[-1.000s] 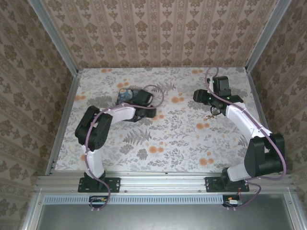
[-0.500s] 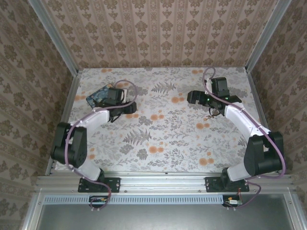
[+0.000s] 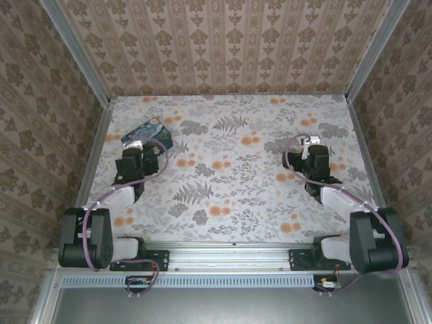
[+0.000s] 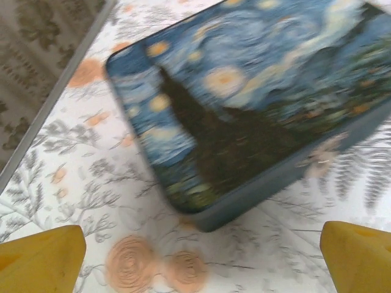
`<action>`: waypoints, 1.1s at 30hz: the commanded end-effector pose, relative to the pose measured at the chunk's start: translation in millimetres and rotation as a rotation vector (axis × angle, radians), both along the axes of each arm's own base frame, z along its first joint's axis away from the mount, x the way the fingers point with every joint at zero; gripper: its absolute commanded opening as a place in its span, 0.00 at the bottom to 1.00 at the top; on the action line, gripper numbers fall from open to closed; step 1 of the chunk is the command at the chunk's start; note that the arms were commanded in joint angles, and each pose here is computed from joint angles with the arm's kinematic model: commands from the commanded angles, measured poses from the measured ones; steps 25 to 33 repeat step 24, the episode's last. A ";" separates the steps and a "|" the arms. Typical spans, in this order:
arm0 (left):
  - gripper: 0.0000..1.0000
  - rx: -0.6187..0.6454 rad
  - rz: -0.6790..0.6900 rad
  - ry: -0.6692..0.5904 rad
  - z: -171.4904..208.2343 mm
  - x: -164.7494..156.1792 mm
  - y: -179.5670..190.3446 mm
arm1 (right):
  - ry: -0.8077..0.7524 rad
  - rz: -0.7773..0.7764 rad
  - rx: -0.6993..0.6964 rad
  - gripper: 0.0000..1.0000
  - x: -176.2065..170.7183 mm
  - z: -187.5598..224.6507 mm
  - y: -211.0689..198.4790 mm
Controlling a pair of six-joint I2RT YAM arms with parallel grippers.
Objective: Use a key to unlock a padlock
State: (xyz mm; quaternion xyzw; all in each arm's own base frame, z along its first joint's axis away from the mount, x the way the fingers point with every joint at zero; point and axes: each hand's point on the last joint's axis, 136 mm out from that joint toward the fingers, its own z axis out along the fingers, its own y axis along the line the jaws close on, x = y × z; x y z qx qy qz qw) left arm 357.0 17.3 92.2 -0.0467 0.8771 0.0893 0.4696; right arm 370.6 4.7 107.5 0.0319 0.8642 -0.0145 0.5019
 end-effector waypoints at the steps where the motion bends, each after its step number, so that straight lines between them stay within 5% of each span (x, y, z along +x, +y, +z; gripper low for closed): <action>1: 1.00 -0.019 -0.026 -0.215 29.5 17.9 6.1 | -0.204 -0.020 -0.061 1.00 21.8 17.2 -7.0; 6: 1.00 0.021 -0.161 -0.320 9.1 35.8 -9.5 | -0.176 -0.031 -0.037 1.00 25.3 -8.6 -12.5; 9: 1.00 0.027 -0.194 -0.234 3.7 43.7 -17.5 | -0.175 -0.064 -0.020 1.00 27.4 -9.1 -20.4; 33: 1.00 0.013 -0.196 -0.220 1.8 42.2 -17.9 | -0.178 -0.063 -0.022 1.00 26.6 -9.2 -20.0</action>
